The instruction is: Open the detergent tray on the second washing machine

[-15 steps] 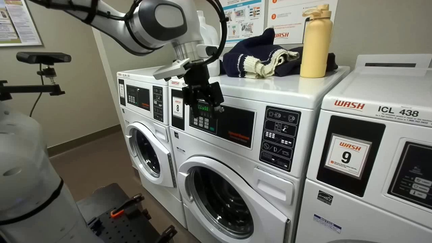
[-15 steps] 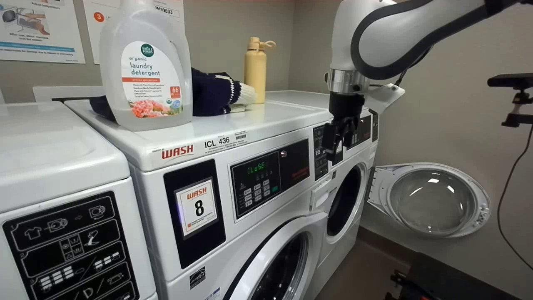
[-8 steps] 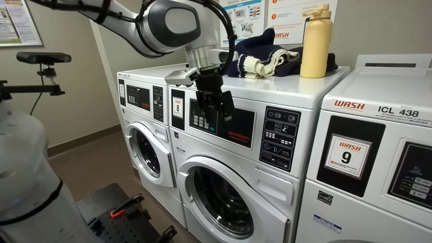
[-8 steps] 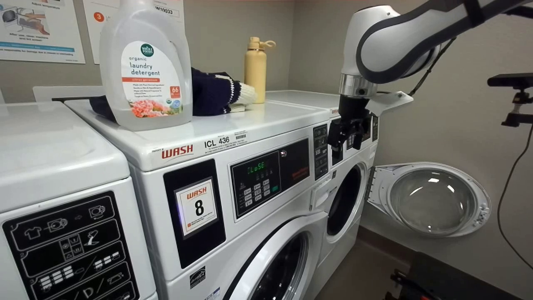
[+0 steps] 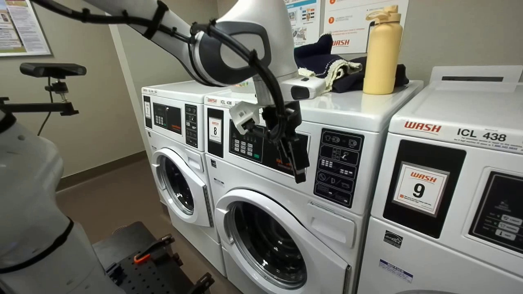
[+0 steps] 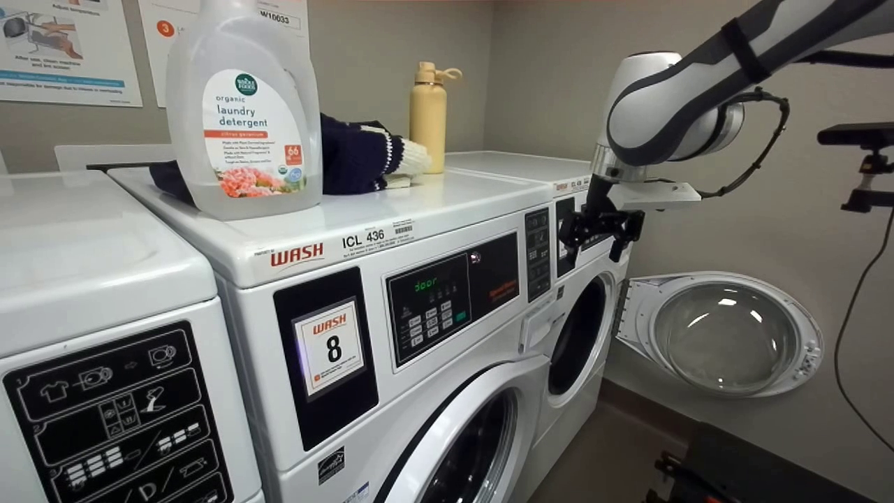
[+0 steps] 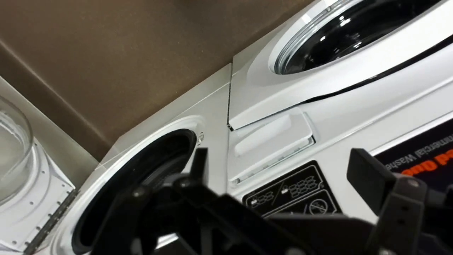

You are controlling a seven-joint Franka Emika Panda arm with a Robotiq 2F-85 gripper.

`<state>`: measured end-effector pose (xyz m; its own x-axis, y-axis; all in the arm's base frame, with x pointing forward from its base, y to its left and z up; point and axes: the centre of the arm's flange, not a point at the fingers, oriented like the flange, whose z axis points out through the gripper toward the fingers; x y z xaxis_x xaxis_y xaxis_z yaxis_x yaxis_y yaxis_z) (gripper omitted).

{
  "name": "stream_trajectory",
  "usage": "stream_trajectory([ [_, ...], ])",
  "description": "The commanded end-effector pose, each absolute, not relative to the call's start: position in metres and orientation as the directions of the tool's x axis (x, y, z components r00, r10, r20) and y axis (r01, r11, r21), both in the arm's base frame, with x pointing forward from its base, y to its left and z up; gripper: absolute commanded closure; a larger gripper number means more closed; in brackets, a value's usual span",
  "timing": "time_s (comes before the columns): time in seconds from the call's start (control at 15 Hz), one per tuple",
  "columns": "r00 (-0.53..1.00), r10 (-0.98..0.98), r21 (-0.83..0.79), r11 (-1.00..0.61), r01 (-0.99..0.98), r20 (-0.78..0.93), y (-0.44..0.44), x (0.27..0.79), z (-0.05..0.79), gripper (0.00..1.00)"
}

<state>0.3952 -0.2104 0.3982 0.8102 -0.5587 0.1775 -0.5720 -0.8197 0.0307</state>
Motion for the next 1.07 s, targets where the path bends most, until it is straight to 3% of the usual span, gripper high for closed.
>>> stream_trajectory([
  [0.0, 0.719, -0.668, -0.028, -0.736, -0.676, 0.194, -0.231, 0.399, 0.376, 0.00],
  [1.0, 0.358, -0.921, -0.277, -0.387, -0.879, 0.153, -0.289, 0.393, 0.293, 0.00],
])
